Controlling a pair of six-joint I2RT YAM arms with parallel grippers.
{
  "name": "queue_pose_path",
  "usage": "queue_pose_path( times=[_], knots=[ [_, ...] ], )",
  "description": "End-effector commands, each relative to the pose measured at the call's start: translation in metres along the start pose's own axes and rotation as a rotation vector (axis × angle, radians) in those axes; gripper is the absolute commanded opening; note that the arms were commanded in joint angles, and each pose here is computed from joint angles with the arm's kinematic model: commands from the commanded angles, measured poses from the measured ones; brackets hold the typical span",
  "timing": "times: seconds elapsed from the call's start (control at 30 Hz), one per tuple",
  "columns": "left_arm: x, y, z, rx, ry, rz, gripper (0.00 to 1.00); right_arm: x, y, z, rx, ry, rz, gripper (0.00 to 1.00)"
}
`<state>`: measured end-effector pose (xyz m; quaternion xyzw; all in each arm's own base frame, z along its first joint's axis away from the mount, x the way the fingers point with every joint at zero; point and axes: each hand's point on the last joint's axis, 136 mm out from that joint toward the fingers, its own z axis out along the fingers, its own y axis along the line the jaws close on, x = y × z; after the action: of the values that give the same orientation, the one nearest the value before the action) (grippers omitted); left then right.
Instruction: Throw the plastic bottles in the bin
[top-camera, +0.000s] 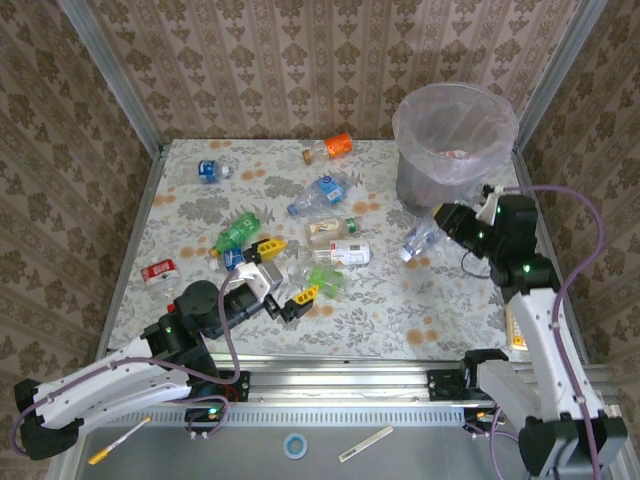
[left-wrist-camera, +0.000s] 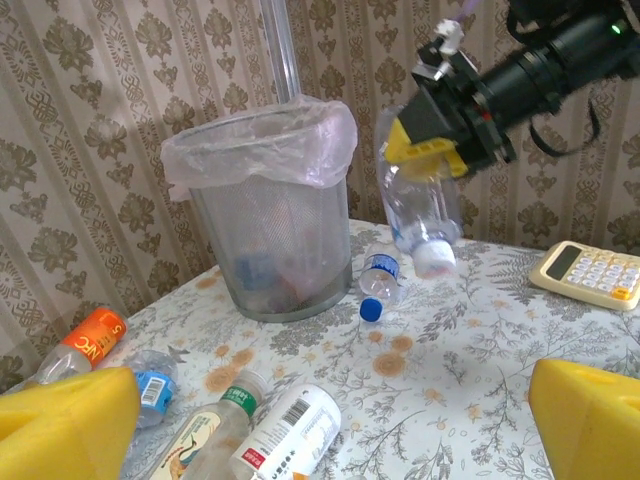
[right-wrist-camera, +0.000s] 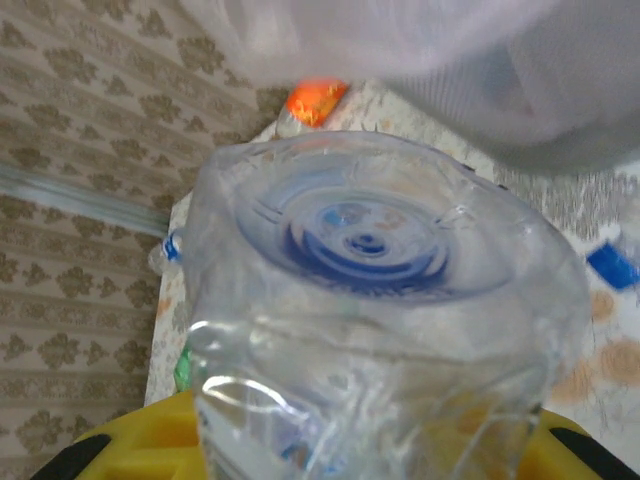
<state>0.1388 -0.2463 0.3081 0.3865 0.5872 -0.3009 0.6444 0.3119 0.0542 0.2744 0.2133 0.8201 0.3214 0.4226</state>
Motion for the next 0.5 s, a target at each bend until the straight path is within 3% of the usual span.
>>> queue_pose_path(
  times=[0.0, 0.1, 0.17, 0.3, 0.37, 0.47],
  knots=[
    [0.0, 0.002, -0.002, -0.006, 0.0, -0.025, 1.0, -0.089, 0.046, -0.006, -0.077, -0.161, -0.052, 0.32],
    [-0.001, 0.002, -0.003, -0.002, 0.007, -0.03, 1.0, -0.169, 0.065, 0.009, -0.077, -0.251, -0.039, 0.44],
    [-0.001, 0.002, -0.004, -0.003, 0.011, -0.039, 1.0, -0.198, 0.058, 0.037, -0.032, -0.211, -0.001, 0.58],
    [0.003, 0.003, -0.008, -0.01, 0.017, -0.06, 1.0, -0.203, 0.049, 0.075, -0.071, -0.094, 0.079, 0.91],
    [0.005, 0.003, -0.01, -0.009, 0.025, -0.062, 1.0, -0.195, 0.041, 0.076, -0.045, -0.055, 0.072, 0.99],
    [0.006, 0.002, -0.012, -0.005, 0.037, -0.062, 1.0, -0.184, 0.034, 0.059, -0.009, -0.049, 0.05, 1.0]
  ],
)
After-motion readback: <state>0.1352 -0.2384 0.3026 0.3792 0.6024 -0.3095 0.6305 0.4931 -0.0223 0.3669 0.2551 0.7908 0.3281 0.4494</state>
